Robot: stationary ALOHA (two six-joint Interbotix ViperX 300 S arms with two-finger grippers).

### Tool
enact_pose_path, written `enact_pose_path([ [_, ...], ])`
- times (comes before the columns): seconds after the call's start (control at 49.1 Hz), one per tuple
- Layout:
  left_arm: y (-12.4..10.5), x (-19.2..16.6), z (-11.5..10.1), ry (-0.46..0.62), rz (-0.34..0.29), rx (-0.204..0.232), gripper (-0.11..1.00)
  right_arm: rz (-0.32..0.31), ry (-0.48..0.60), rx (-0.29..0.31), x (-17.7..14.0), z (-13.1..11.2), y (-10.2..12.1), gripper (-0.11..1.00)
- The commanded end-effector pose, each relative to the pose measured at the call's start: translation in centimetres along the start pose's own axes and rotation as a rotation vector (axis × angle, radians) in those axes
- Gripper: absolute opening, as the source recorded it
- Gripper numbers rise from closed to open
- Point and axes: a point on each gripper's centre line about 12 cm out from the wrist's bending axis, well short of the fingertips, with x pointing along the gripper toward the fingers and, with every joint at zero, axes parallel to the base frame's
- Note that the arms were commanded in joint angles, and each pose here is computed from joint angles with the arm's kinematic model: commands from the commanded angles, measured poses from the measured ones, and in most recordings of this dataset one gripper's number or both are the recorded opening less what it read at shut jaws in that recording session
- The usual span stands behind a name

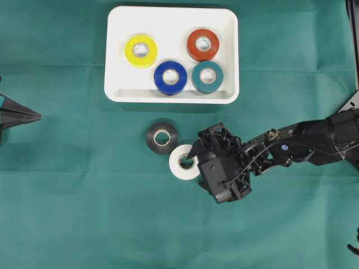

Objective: Put the tape into the white case with the right arm.
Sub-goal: 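Move the right gripper over the white tape roll and grasp it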

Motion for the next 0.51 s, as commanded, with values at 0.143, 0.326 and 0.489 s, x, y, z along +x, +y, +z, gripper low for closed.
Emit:
enact_pose_path([
  [0.143,0.02,0.05,0.48,-0.009,0.003,0.000,0.00,-0.024,0.014,-0.007,0.40,0.97,-0.22,0.51],
  [0.326,0.01,0.05,0.41,-0.008,0.001,0.000,0.00,-0.028,0.019,-0.007,0.61,1.10,-0.31,0.39],
  [0.489,0.01,0.05,0.41,-0.008,0.001,-0.002,0.00,-0.044,0.038,-0.006,0.60,1.10,-0.52,0.10],
])
